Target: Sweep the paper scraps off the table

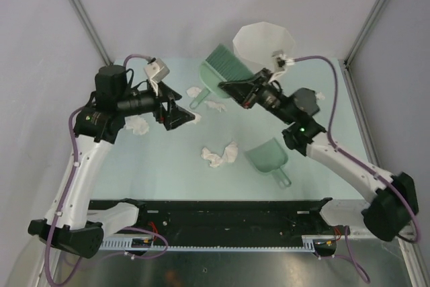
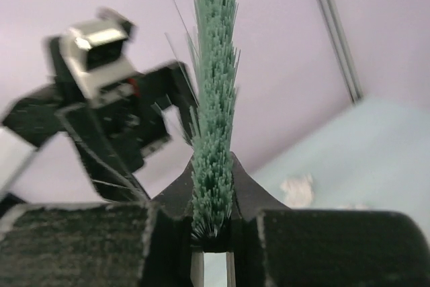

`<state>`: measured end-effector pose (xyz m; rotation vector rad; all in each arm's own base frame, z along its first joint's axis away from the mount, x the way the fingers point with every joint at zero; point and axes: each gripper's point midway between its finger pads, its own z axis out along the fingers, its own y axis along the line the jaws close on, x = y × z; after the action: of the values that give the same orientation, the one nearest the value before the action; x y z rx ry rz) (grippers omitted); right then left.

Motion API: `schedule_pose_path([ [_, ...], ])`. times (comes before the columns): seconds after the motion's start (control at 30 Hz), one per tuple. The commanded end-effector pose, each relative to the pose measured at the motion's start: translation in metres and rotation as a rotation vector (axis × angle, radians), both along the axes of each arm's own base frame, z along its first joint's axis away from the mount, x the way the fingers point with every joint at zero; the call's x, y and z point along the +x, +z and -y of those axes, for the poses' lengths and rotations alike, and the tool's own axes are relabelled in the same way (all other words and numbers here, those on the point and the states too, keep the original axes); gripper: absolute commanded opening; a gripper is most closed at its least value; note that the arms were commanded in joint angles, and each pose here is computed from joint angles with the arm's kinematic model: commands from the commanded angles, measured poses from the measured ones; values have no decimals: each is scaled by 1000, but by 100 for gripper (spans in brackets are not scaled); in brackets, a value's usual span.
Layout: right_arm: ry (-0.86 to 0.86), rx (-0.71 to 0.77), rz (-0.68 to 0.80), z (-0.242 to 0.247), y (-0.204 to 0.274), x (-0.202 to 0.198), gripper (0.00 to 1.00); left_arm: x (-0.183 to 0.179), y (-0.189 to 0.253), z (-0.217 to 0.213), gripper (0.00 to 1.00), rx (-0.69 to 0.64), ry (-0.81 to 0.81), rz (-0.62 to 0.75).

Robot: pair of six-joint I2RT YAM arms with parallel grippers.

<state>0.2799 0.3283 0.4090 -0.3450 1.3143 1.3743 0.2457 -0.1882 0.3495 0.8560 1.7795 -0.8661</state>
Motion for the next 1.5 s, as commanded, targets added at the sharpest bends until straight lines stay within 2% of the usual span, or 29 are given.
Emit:
schedule_pose_path([
  [0.0, 48, 150, 248, 26, 79, -53, 0, -57, 61, 21, 99, -148, -286, 73],
  [0.1, 56, 217, 272, 29, 91, -67, 0, -70, 84, 26, 87, -184, -341, 79],
  [0.13, 53, 240, 286, 31, 96, -71, 0, -73, 88, 27, 73, -198, -350, 58],
  [0.23, 32, 303, 285, 35, 102, -77, 0, -88, 101, 30, 56, -222, -405, 63],
  [0.33, 34, 351, 270, 38, 103, -79, 0, -95, 108, 29, 54, -232, -408, 73],
  [0.4, 23, 366, 254, 38, 101, -77, 0, -100, 113, 30, 50, -238, -425, 82],
  [0.43, 22, 377, 254, 38, 101, -78, 0, -100, 113, 31, 43, -239, -423, 78],
  [0.67, 26, 396, 262, 39, 104, -79, 0, -95, 100, 39, 30, -237, -442, 21],
  [0.77, 27, 385, 248, 36, 100, -77, 0, -93, 101, 40, 10, -233, -430, 28],
  [0.8, 25, 376, 243, 35, 98, -76, 0, -92, 101, 40, 0, -232, -425, 29],
  [0.9, -10, 309, 186, 31, 83, -65, 0, -86, 97, 39, 0, -221, -373, 33],
  [0.93, -77, 279, 156, 34, 76, -53, 12, -80, 94, 37, 0, -211, -335, 40],
  [0.97, -128, 235, 137, 36, 68, -46, 31, -58, 84, 32, 0, -174, -217, 58],
  [1.0, -234, 146, 51, 44, 46, -29, 62, -51, 81, 25, 0, -144, -138, 85],
  [1.03, -326, 56, 39, 52, 29, -18, 72, -37, 73, 17, 0, -102, -62, 110],
  [1.07, -389, -7, 7, 59, 18, -12, 87, -4, 59, -7, 0, 6, 142, 160],
  [1.1, -495, -138, -85, 76, -17, -2, 98, 11, 46, -21, 0, 76, 238, 158],
  [1.13, -539, -212, -116, 85, -33, 1, 100, 26, 37, -38, 0, 144, 337, 178],
  [1.17, -580, -280, -145, 94, -45, 2, 100, 43, 16, -64, 0, 274, 457, 200],
  [1.2, -634, -426, -230, 111, -82, 0, 100, 51, 4, -78, 0, 342, 516, 204],
  [1.27, -668, -524, -323, 127, -109, -8, 100, 58, -28, -94, 0, 477, 533, 191],
  [1.3, -692, -642, -399, 142, -138, -17, 100, 63, -40, -112, 0, 559, 603, 183],
  [1.33, -697, -702, -450, 148, -155, -22, 100, 64, -57, -120, 0, 619, 607, 165],
  [1.47, -721, -1001, -786, 184, -240, -70, 100, 69, -87, -150, 0, 780, 675, 118],
])
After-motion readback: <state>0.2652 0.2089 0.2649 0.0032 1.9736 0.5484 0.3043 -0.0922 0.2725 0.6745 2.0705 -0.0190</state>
